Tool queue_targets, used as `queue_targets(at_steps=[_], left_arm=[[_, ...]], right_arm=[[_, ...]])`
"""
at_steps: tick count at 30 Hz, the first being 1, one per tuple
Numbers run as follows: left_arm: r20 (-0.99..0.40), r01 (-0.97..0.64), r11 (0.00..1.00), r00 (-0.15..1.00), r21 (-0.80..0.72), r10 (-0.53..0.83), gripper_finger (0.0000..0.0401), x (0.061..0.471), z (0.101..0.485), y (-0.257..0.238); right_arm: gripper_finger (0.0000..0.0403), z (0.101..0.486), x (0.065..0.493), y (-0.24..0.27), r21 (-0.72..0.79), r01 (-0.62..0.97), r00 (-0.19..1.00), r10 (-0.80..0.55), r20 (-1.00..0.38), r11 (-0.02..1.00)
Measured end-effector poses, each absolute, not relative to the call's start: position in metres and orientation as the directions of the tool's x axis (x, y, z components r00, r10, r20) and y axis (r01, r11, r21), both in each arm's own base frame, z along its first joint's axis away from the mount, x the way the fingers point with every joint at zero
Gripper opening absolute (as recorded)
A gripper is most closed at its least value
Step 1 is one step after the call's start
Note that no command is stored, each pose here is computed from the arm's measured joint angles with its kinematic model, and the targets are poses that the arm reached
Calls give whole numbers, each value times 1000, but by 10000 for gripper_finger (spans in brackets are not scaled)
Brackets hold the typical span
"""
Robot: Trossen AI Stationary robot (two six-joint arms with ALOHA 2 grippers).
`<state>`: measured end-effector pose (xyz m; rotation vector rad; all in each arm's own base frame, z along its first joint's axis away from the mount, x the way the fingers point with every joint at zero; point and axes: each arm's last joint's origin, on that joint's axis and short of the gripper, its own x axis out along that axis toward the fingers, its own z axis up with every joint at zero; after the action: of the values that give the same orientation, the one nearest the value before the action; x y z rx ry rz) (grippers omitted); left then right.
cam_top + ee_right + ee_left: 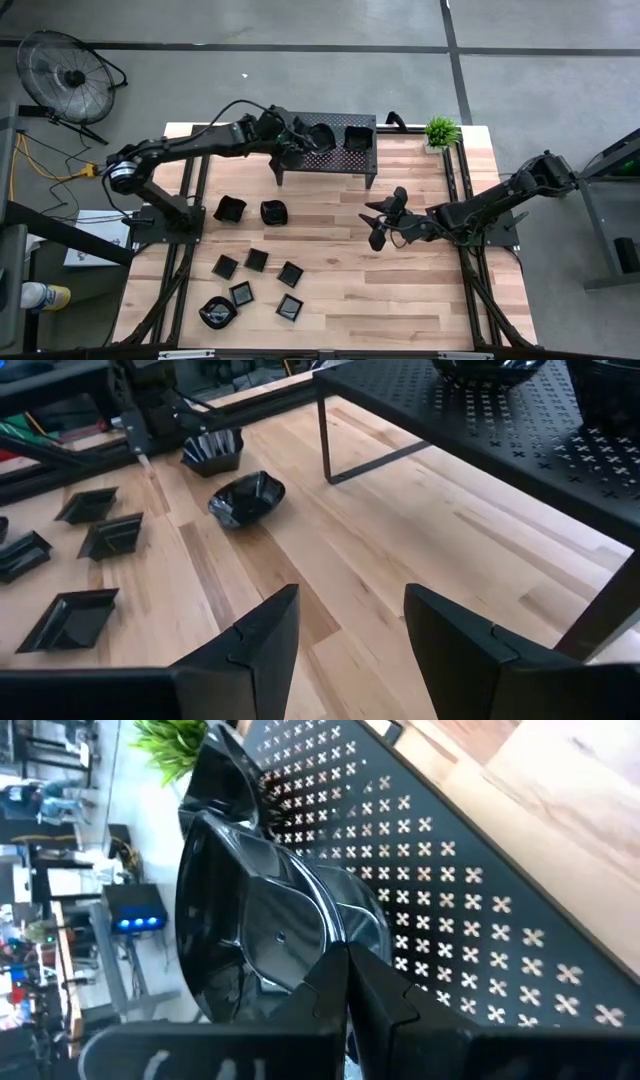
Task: Pick & Place Mini shaped plates
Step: Stack the top right black leaf shaped plate on top of the black leaf shaped plates on the shelf
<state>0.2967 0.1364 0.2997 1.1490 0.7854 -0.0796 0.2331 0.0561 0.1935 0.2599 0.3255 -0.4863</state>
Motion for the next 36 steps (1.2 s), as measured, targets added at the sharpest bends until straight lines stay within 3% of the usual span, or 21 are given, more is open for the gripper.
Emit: queue_targets(at_steps=[19, 36], left_arm=[[-625, 379, 546, 678, 747, 386, 0, 304, 285, 142], [-629, 359, 598, 702, 717, 333, 0, 305, 285, 141]], right_arm=[[177, 194, 233, 56, 154, 496, 834, -419, -360, 855], [177, 194, 233, 56, 154, 496, 834, -419, -360, 855]])
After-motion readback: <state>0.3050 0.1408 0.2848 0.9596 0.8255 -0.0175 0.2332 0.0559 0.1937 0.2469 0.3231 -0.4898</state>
